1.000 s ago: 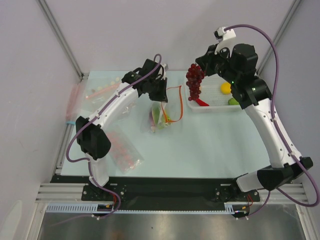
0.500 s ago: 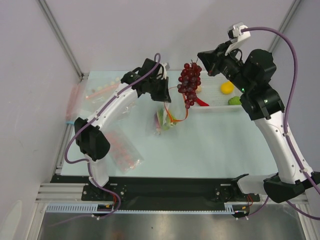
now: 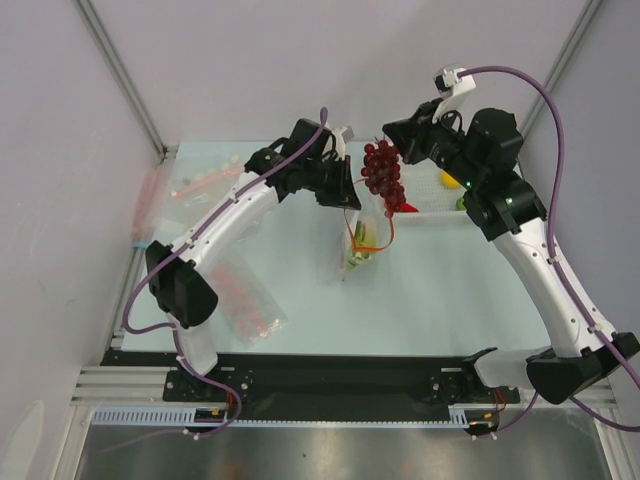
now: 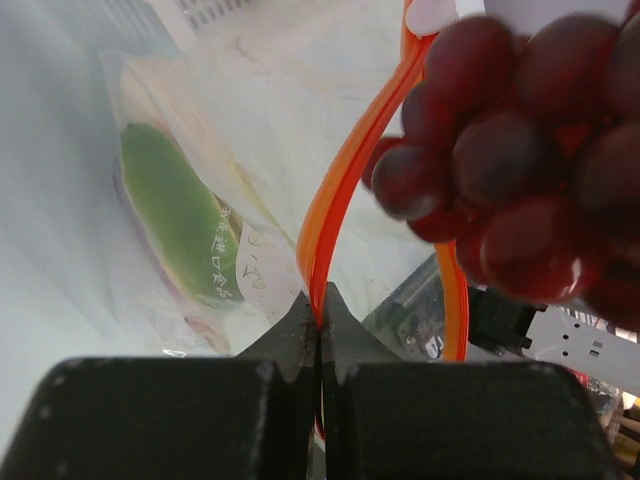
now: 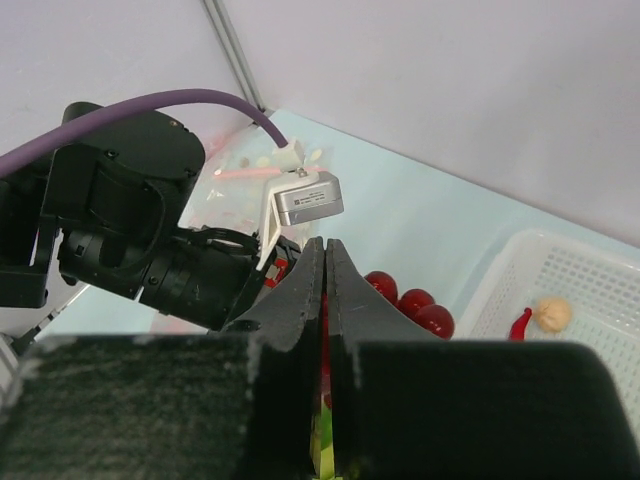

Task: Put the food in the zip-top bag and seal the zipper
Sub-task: Place the fake fruit in the zipper food storage bag.

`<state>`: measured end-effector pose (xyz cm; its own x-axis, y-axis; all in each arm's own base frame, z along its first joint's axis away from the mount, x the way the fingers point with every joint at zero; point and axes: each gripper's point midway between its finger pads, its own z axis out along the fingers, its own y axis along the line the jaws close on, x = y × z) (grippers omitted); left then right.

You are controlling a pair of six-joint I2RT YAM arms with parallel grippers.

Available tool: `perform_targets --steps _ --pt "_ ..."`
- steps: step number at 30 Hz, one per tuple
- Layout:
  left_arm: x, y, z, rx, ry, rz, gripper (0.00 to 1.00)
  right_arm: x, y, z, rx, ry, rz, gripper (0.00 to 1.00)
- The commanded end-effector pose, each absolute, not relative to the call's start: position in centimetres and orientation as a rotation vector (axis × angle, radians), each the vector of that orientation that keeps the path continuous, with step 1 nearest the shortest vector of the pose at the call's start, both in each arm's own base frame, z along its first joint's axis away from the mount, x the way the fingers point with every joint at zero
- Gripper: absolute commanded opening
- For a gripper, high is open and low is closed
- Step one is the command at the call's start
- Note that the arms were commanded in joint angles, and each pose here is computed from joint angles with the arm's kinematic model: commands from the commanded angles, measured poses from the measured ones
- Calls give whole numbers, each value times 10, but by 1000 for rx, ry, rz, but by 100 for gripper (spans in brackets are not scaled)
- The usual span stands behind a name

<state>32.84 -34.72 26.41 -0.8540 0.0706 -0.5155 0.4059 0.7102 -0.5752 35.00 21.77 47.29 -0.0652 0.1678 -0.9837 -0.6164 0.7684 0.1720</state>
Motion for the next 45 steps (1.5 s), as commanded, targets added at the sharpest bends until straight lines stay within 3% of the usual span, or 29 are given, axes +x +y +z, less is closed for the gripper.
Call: perform_targets --steps 1,14,23,30,45 --pt "322 -352 296 383 2357 -1069 0 341 218 511 -356 1379 700 0" --pt "328 -346 280 395 2383 -989 0 314 205 570 -370 1220 676 0" --pt "329 -353 292 390 2354 -1040 0 307 224 569 -381 1208 776 0" --pt "327 -354 298 388 2344 -1060 0 303 238 552 -374 1239 836 0" --pt "319 -345 322 339 2298 -1171 0 311 232 452 -262 1400 847 0"
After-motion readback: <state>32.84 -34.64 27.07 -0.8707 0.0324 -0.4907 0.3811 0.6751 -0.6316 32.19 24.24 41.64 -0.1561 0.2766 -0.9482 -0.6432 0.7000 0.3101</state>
